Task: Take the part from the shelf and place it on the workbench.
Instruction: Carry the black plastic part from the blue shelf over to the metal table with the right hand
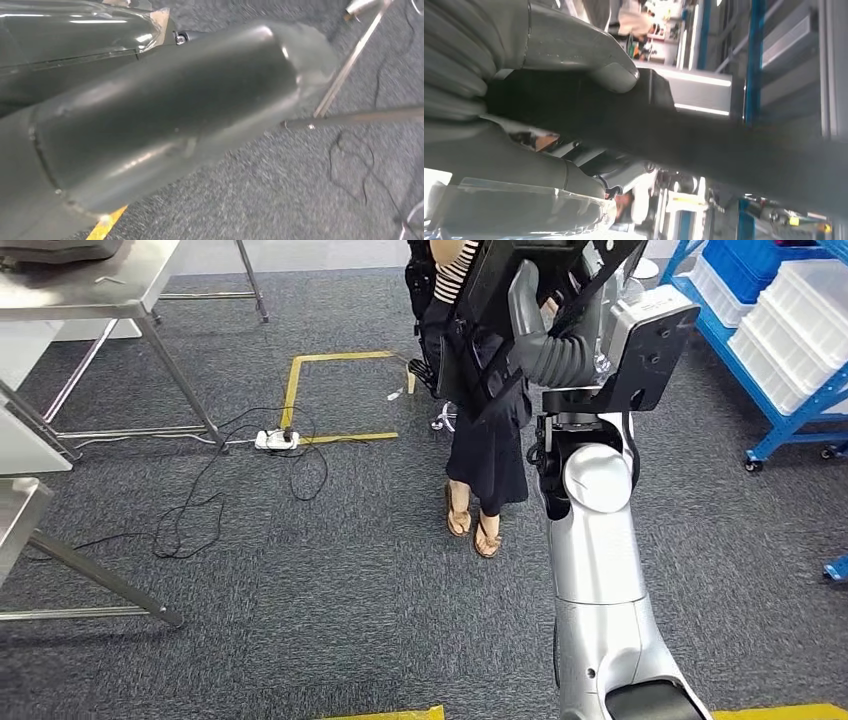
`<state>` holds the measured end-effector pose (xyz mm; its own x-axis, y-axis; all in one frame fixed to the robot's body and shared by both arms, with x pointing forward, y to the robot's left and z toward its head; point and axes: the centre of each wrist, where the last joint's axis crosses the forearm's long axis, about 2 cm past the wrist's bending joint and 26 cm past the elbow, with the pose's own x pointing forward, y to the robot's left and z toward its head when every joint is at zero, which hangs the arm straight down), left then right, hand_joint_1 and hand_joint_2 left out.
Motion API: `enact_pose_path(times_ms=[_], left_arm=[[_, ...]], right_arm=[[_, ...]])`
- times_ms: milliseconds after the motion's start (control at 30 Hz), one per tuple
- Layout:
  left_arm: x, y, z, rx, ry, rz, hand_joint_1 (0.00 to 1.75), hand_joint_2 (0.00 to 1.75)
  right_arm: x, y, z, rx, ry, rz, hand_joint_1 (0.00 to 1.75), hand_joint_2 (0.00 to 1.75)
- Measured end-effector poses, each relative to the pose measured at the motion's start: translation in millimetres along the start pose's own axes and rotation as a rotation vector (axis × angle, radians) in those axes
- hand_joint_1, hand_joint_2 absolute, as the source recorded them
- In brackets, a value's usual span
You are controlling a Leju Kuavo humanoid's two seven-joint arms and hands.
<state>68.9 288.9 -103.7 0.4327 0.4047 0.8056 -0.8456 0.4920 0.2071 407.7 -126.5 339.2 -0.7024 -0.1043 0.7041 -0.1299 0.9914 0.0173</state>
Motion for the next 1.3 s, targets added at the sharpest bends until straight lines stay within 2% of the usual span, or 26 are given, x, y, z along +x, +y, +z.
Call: enact_pose_path(times_ms=[800, 1167, 1300], left_arm=[[-3.8, 3.3, 1.6, -0.048, 0.009, 0.024, 0.00, 0.00], [-3.6, 2.8, 1.8, -0.037, 0.011, 0.022, 0.00, 0.00], [-6.0, 5.9, 3.0, -0.030, 0.017, 0.017, 0.00, 0.00]], right_arm=[[-0.6, 7.9, -2.9, 0.011, -0.013, -0.006, 1.75, 1.75], [-6.8, 5.5, 5.3, 0.008, 0.008, 0.002, 1.75, 1.75], [-2.2, 13.9, 1.5, 0.020, 0.000, -0.012, 1.75, 1.75]])
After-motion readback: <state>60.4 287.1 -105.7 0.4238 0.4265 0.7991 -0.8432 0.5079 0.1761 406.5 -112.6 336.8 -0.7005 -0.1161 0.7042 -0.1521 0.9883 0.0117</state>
